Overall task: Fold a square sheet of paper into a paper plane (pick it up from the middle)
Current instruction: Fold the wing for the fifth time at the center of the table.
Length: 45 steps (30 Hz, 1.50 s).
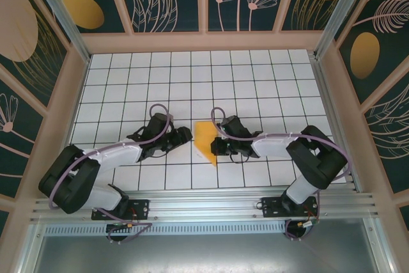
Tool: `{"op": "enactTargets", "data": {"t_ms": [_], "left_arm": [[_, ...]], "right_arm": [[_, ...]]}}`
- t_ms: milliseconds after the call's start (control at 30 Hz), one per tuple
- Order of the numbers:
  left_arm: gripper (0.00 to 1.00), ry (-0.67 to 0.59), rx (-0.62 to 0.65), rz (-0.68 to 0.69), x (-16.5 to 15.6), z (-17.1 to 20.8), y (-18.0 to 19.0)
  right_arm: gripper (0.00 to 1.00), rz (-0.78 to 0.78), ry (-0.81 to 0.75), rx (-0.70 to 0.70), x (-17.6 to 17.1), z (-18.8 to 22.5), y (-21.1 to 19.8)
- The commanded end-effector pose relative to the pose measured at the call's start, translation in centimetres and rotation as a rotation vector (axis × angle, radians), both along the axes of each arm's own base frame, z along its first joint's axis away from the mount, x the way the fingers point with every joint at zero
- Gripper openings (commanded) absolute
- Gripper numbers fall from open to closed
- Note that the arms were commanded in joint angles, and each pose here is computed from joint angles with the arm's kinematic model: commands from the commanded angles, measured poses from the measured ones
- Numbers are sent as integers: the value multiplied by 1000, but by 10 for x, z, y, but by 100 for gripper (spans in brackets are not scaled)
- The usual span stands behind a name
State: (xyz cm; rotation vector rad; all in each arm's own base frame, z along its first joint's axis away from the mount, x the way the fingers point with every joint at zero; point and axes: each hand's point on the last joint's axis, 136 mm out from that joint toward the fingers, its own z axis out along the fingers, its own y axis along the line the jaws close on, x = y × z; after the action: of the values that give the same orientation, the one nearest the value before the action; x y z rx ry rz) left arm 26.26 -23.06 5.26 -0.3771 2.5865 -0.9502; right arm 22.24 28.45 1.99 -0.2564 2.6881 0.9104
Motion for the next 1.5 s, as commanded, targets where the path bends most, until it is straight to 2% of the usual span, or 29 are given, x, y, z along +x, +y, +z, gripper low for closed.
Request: {"op": "enactTargets", "data": {"t_ms": [0, 267, 500, 700, 1200, 1467], "left_arm": [[67, 4, -28, -13, 3, 7, -15], [66, 59, 28, -14, -7, -9, -32], [66, 86, -17, -7, -13, -14, -43], [62, 98, -67, -3, -15, -14, -49], [61, 144, -47, 6, -18, -35, -54], [57, 142, -68, 8, -14, -37, -60]], "right_arm": [[4, 36, -27, 87, -1, 12, 5], [4, 34, -26, 98, -1, 10, -2], [4, 21, -24, 106, 0, 8, -6], [4, 12, -24, 111, 0, 7, -8], [5, -12, -14, 125, -3, 1, -13], [5, -8, -18, 139, -1, 4, -11]]}}
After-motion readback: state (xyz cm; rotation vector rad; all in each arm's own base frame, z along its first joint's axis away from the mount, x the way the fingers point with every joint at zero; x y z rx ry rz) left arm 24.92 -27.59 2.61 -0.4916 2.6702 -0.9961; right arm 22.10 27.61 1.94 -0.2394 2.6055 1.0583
